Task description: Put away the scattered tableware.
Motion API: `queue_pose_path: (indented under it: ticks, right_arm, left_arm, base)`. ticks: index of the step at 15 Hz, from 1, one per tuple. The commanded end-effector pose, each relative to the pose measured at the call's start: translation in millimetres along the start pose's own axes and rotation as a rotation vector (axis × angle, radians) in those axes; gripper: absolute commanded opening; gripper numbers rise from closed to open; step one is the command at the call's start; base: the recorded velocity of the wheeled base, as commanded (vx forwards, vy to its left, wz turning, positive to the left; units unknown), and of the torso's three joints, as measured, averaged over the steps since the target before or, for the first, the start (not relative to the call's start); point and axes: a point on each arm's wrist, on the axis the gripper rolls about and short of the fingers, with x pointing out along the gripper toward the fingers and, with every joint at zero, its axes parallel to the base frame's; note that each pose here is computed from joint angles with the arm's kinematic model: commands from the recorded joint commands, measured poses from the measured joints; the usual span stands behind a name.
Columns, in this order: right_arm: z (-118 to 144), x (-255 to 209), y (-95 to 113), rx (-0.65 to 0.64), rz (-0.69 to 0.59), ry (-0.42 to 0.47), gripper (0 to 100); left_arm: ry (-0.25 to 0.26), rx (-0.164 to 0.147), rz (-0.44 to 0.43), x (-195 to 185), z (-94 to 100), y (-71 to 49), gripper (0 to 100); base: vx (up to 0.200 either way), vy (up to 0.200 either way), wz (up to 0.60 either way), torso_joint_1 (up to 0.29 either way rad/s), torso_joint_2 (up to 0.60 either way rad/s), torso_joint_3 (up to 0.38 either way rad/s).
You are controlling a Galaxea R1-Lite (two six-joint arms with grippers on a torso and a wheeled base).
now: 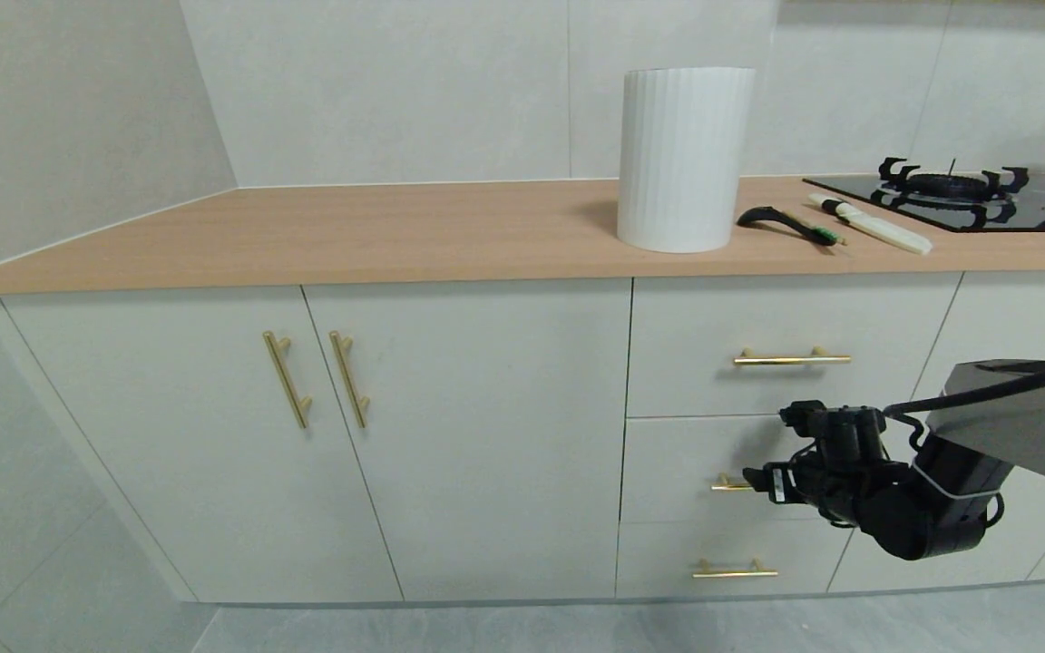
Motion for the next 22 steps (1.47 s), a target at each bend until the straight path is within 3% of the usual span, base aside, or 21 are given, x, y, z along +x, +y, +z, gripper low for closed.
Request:
queue_pose_path:
  ticks: [1,10,20,22]
  right_arm:
    - [-6.8,9.4,0.0,0.0,-0.009,0.014,100]
    - [-17.9,28.4,-3.0,0.003,-0.041,0.035,100]
    - [-19.3,18.2,-4.0,-0.002,-0.036,0.055,100]
    - [-13.1,-1.3,-5.1,-0.011,-0.023,0.107,100]
  left_arm:
    - [0.0,0.0,0.001,0.0,0.1,0.0,100]
    - [0.001,0.0,0.001,0.0,-0.1,0.0,100]
    - [0.0,0.0,0.001,0.0,0.1,0.0,100]
    - [0.0,0.0,0.001,0.0,0.1,0.0,100]
  base:
    - [0.0,0.0,0.0,0.0,0.0,0.0]
    - [0.0,0.0,0.0,0.0,0.0,0.0]
    - [0.0,0.0,0.0,0.0,0.0,0.0]
    - [0.0,0.0,0.0,0.0,0.0,0.0]
